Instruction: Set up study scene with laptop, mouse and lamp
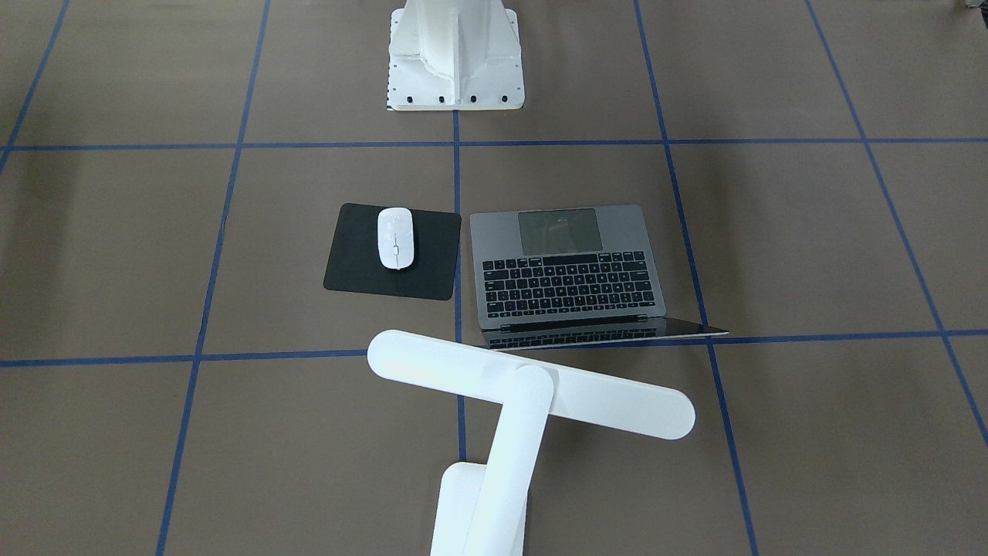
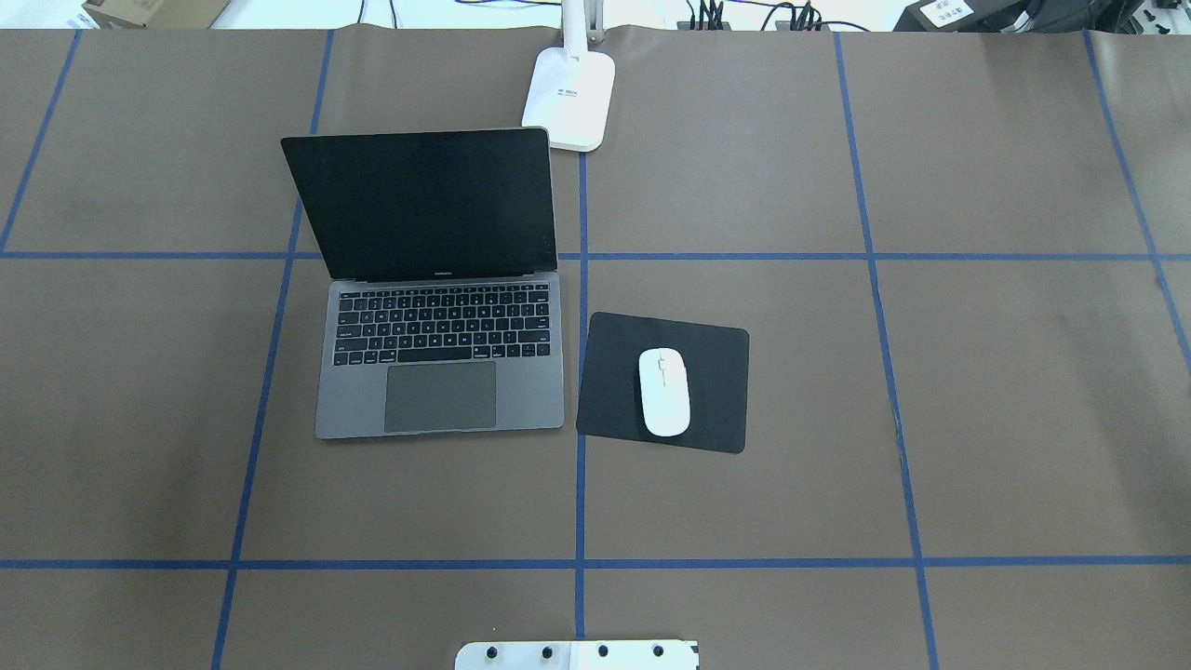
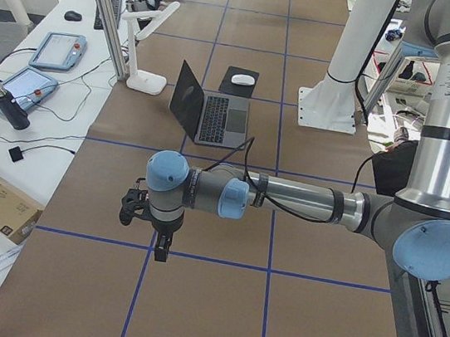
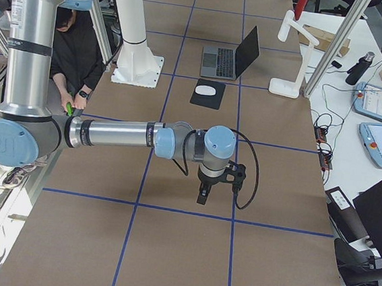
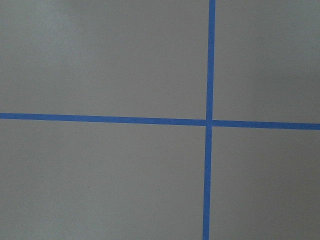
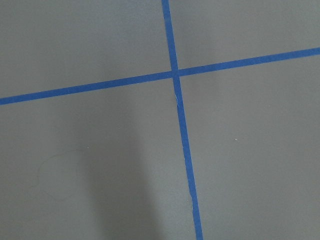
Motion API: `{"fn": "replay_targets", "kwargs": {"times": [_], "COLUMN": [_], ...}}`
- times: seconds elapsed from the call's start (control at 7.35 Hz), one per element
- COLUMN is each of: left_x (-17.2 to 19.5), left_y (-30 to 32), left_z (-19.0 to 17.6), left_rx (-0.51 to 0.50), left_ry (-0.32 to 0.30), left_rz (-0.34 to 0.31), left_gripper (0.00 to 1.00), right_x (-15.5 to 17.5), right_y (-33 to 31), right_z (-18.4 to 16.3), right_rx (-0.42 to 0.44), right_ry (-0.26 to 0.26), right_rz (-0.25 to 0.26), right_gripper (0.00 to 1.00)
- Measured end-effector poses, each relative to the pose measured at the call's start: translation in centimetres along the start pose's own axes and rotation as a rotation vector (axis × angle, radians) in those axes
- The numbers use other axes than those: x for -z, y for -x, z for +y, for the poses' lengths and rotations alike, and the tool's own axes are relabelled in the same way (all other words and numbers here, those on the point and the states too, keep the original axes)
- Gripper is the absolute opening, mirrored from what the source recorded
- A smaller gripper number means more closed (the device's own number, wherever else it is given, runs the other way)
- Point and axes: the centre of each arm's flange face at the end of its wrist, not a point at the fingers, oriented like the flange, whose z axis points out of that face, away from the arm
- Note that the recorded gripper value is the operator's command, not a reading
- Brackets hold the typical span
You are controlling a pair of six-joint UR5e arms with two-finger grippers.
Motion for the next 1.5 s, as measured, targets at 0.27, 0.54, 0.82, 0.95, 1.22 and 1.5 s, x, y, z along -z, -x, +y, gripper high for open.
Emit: {"fn": "replay_targets", "kwargs": {"times": [0.27,0.54,0.82,0.95,1.22,1.5], "left_x": [-0.02,-0.08,-0.07,-0.06,-0.17,-0.23], "left_y": [0.02,0.08,0.08,0.07,0.18,0.19], "left_z": [-0.02,-0.01,-0.01,-0.01,0.01,0.01], "left_rx": [0.001,0.002,0.002,0.001,0.002,0.002], "left_ry": [0.001,0.002,0.002,0.002,0.004,0.005], "left_rz": [0.000,-0.002,-0.002,-0.002,-0.003,-0.003], "left_gripper": [1.00,1.00,1.00,1.00,1.00,1.00], "right_x": [-0.02,-0.05,-0.07,-0.06,0.02,0.05], "right_y": [-0.02,0.00,0.02,0.00,0.03,0.05], "right_z": [0.02,0.07,0.15,0.16,0.18,0.18], "right_rx": [-0.002,-0.004,-0.004,-0.004,-0.003,-0.002], "right_ry": [0.001,0.003,0.004,0.004,0.003,0.002], "right_rz": [-0.001,-0.008,-0.013,-0.014,-0.014,-0.015], "right_gripper": [1.00,1.00,1.00,1.00,1.00,1.00]}}
